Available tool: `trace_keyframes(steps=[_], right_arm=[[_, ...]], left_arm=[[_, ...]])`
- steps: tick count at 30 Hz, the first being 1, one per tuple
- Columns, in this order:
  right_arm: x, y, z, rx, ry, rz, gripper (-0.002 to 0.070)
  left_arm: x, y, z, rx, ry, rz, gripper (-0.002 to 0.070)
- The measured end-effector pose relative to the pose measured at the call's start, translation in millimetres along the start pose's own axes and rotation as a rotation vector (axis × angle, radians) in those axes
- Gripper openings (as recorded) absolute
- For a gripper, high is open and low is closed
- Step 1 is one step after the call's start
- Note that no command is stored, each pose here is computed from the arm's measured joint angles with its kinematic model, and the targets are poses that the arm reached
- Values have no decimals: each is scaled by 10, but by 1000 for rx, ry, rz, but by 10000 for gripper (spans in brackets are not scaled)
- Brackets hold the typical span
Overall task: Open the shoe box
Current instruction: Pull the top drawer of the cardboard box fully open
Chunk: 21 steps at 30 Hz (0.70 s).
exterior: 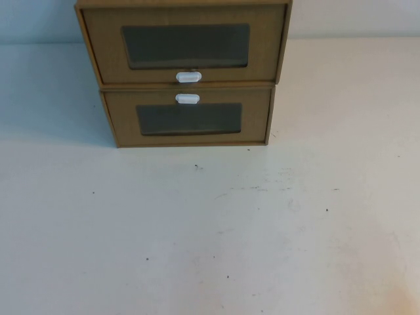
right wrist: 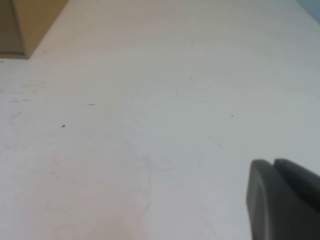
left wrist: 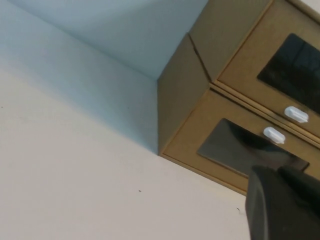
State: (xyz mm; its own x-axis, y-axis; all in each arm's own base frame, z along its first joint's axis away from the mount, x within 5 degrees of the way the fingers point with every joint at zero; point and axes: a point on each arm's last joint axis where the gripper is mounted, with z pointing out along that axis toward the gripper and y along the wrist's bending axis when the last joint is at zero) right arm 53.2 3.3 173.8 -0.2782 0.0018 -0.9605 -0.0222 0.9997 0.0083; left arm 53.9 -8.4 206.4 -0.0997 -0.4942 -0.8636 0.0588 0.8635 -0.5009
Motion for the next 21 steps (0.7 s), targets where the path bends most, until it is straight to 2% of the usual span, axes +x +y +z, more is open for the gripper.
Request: trace_keyframes(steps=[8,13,21], right_arm=[[0,0,0,0,0,0,-13],[0,0,0,0,0,0,-14],[0,0,0,0,0,0,-14]], left_arm=[[-530,-409,112,-1,252,103,-5],[-866,-620,399,13,394,254,-5],[-1357,-985,1018,159,533,408,-5]])
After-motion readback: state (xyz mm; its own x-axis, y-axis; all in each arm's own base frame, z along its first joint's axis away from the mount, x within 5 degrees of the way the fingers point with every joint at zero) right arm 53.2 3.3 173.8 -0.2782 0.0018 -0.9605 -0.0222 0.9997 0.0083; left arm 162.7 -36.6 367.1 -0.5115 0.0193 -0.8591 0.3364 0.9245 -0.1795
